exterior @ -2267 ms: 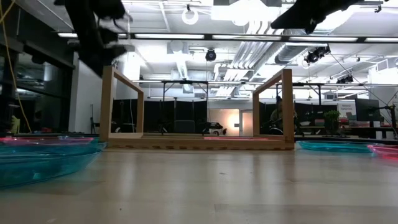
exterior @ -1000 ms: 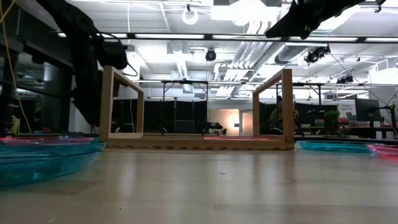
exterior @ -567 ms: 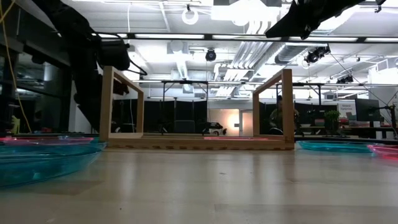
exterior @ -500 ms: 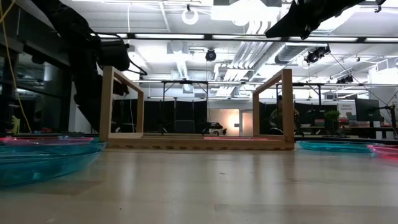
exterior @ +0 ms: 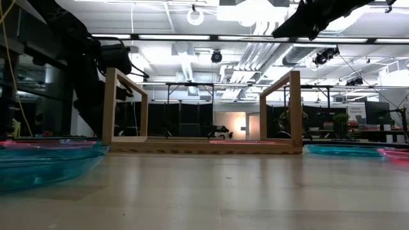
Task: Place and stack plates onto a shelf
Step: Put the blue plate on the shelf
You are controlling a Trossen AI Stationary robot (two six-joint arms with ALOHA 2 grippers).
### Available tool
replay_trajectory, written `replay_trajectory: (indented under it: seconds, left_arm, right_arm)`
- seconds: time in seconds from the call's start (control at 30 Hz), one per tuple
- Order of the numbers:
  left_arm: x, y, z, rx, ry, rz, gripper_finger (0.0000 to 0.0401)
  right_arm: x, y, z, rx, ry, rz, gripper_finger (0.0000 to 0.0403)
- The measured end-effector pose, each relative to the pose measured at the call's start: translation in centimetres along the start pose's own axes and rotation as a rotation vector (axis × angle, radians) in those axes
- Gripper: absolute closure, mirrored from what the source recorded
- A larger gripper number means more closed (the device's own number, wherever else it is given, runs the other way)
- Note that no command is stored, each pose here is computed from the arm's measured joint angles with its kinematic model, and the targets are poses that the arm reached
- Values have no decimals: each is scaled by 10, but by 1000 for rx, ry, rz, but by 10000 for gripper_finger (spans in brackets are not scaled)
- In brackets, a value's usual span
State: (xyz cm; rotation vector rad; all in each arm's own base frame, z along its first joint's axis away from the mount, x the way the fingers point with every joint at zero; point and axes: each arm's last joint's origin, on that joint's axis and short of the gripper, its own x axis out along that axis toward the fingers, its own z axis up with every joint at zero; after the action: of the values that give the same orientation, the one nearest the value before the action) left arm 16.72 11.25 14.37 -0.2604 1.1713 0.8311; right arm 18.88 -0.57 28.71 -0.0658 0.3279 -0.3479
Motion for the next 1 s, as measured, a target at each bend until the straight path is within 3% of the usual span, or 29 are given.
replay_trajectory:
  seconds: [0.4,1.0]
  left_arm:
    - [19,-5,3,-6,31,60,256]
    - [19,-4,-2,10,71,83,256]
  right_arm:
    - [0,0,0,0,0,-1,402]
    - [0,0,0,21,0,-5,402]
